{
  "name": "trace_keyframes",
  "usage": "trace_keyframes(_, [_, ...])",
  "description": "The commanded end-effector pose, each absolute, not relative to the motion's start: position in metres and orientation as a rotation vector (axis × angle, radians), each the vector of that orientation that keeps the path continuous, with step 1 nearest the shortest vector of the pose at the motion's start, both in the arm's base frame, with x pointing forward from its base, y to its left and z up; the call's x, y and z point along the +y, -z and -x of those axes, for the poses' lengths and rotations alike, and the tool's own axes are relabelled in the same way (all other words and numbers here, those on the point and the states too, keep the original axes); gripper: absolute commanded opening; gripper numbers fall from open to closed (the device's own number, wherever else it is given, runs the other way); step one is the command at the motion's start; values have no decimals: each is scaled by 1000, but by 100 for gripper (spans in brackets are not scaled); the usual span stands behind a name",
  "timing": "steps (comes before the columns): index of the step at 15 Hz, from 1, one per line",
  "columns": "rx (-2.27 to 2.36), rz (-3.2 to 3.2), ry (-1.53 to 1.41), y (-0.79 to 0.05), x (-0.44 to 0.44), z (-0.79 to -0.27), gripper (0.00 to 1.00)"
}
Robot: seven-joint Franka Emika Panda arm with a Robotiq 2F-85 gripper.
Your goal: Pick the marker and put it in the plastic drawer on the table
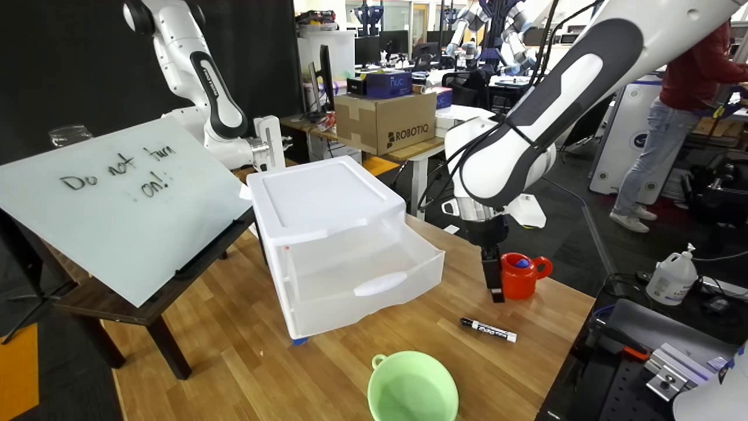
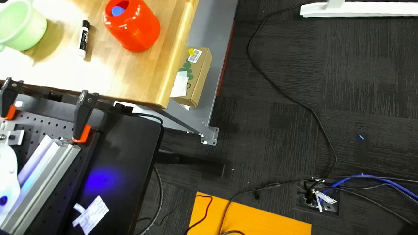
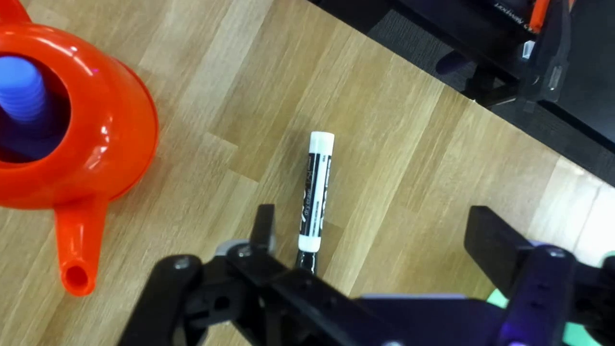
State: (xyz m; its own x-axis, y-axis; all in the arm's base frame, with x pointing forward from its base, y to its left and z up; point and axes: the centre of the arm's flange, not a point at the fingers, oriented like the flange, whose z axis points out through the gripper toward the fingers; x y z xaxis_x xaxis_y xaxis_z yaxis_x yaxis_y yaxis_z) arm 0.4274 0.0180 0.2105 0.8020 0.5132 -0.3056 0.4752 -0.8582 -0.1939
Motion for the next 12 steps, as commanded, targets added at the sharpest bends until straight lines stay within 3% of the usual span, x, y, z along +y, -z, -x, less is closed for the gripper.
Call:
trace_keyframes(1, [-796, 2841, -531, -185, 15, -430, 100])
trace_keyframes(12, [-806, 2832, -569, -179, 19, -427, 100])
